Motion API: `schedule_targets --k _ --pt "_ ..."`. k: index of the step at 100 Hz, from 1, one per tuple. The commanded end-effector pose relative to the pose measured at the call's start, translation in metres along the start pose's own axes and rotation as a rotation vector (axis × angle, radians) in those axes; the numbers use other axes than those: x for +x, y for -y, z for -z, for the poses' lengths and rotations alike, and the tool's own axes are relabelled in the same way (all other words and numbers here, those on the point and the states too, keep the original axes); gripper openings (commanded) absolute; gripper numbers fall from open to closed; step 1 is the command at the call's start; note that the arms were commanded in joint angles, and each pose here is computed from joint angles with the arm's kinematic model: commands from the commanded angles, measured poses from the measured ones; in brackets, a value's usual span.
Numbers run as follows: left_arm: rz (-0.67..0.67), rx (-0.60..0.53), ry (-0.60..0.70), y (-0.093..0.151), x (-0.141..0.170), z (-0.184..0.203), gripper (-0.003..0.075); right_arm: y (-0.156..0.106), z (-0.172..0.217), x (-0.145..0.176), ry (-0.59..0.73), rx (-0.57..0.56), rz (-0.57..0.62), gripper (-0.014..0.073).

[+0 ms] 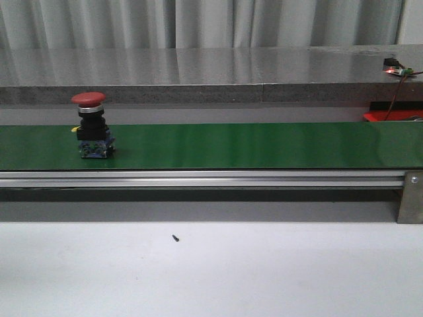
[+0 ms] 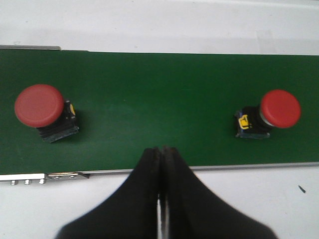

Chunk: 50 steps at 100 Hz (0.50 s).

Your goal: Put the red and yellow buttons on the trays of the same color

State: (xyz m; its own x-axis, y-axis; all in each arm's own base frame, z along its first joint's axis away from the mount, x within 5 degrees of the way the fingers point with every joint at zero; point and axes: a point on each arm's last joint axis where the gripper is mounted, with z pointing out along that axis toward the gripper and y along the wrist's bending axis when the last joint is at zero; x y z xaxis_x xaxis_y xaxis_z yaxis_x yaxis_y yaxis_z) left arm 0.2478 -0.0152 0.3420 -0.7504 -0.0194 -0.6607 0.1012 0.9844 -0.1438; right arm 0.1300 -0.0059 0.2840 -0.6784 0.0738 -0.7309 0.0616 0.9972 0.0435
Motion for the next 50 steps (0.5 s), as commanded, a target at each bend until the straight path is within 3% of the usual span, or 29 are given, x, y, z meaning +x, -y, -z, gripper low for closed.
schedule_targets --k 1,50 --pt "-0.013 0.026 0.122 0.011 -0.003 0.021 -0.002 0.0 0.006 -0.012 0.087 0.002 0.014 -0.0068" --pt "0.009 0.033 0.189 0.012 0.067 0.043 -0.002 0.0 0.006 -0.012 0.087 0.002 0.014 -0.0068"
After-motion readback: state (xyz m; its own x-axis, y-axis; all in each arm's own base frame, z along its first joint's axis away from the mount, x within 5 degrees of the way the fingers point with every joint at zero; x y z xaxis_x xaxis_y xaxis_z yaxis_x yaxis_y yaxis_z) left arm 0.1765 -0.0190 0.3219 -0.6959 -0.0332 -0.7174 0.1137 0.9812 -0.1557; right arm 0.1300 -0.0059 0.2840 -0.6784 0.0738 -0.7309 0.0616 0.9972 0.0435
